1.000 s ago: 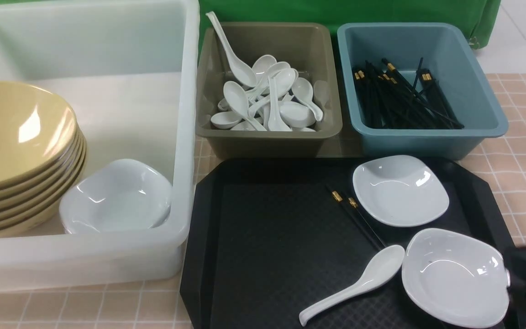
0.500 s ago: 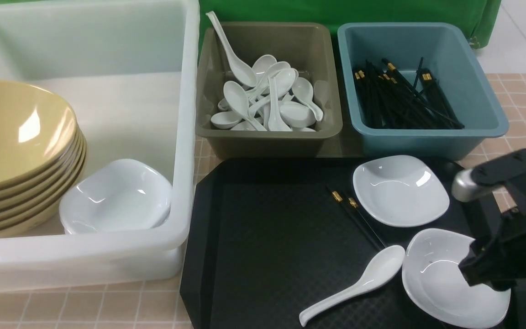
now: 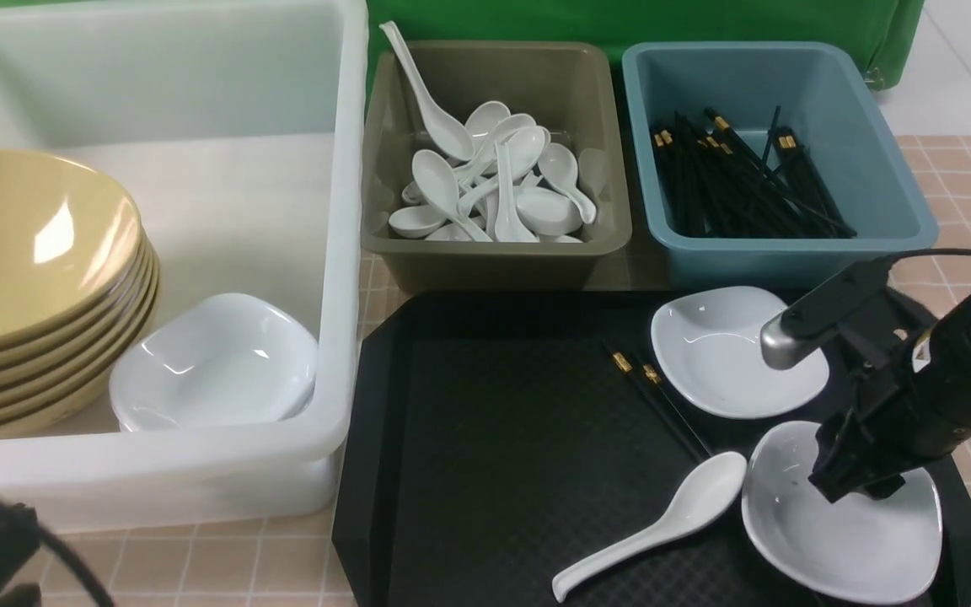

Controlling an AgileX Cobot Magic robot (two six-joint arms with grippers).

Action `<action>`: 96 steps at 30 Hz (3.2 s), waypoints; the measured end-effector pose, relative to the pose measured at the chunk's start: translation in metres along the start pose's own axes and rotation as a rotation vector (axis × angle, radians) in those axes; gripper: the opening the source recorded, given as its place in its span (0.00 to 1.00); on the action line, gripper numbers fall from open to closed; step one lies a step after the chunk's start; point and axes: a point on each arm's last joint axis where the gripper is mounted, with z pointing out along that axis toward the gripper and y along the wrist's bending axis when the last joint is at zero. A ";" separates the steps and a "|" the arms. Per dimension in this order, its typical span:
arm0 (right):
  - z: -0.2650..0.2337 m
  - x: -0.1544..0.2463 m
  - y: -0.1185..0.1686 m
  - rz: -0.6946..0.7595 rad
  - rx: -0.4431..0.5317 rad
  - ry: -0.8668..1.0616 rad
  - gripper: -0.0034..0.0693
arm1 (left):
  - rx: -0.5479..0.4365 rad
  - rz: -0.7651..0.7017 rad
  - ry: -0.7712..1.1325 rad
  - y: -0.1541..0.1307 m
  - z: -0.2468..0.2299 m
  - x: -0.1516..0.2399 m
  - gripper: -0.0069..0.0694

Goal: On brown table put chopsticks spoon bowls plates into blue grey white boxes.
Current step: 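Reach for and grasp the small white dish on the black tray, then place the white bowl into the white bin on top of the stacked bowls with the right gripper, then reach for and grasp the small white dish on the black tray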

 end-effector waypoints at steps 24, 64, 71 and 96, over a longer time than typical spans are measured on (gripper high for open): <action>0.018 -0.030 -0.014 0.032 0.020 0.097 0.79 | -0.031 0.019 -0.216 0.001 -0.009 0.008 0.08; -0.097 -0.189 0.185 -0.269 -0.490 -0.947 0.16 | -0.037 0.025 -0.216 0.002 -0.009 0.008 0.08; -0.034 -0.214 0.211 -0.314 -0.474 -0.877 0.19 | -0.037 0.025 -0.215 0.002 -0.009 0.008 0.08; -0.137 -0.102 -0.021 0.061 -0.126 -0.396 0.77 | -0.039 0.025 -0.228 0.002 -0.009 0.007 0.08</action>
